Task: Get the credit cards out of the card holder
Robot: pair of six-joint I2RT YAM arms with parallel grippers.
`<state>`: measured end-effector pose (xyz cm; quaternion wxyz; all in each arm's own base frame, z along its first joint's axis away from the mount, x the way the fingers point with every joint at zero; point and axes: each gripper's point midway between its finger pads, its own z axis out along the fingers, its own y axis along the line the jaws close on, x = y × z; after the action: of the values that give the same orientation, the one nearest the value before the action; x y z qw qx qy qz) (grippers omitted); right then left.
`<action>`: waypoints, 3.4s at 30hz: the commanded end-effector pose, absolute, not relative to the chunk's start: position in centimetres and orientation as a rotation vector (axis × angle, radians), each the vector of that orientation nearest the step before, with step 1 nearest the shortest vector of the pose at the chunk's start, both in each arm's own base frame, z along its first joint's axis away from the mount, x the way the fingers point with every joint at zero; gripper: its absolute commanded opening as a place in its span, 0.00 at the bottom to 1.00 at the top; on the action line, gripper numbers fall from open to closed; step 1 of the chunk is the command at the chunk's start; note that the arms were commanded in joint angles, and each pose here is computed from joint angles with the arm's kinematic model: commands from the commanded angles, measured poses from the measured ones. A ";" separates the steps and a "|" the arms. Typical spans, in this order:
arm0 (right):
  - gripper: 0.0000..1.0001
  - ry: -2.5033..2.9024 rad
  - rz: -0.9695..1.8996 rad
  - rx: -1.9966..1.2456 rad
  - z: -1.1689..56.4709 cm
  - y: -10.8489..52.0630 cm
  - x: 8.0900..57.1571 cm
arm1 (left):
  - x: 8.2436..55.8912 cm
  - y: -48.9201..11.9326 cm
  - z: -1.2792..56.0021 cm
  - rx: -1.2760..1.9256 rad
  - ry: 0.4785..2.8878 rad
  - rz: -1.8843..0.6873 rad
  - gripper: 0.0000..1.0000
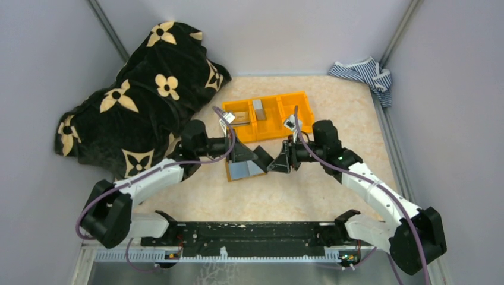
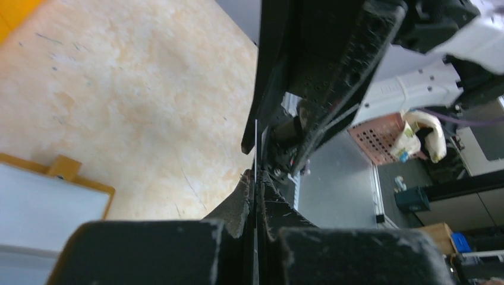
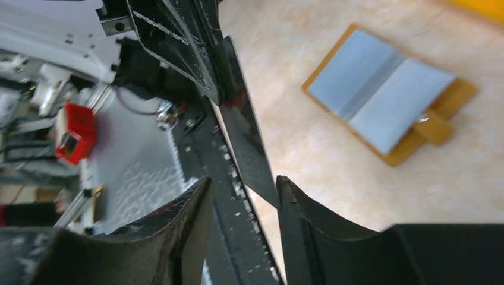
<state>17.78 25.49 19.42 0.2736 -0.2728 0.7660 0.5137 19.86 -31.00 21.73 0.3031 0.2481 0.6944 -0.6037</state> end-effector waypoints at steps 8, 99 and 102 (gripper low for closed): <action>0.39 1.977 0.774 -0.127 21.0 15.3 26.8 | 33.7 -34.1 22.5 0.272 1.842 -1.301 0.00; 0.36 2.075 0.909 -0.187 14.0 16.7 23.9 | 50.8 -33.1 15.2 -0.255 2.097 -0.223 0.16; 0.36 2.079 0.903 -0.184 13.9 16.6 23.9 | 50.7 -33.4 17.7 -0.241 2.052 -0.268 0.19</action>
<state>23.33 16.35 12.89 0.4014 -0.0677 0.8422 0.3535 50.67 -33.28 12.24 0.4704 -0.0990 0.8737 -0.0744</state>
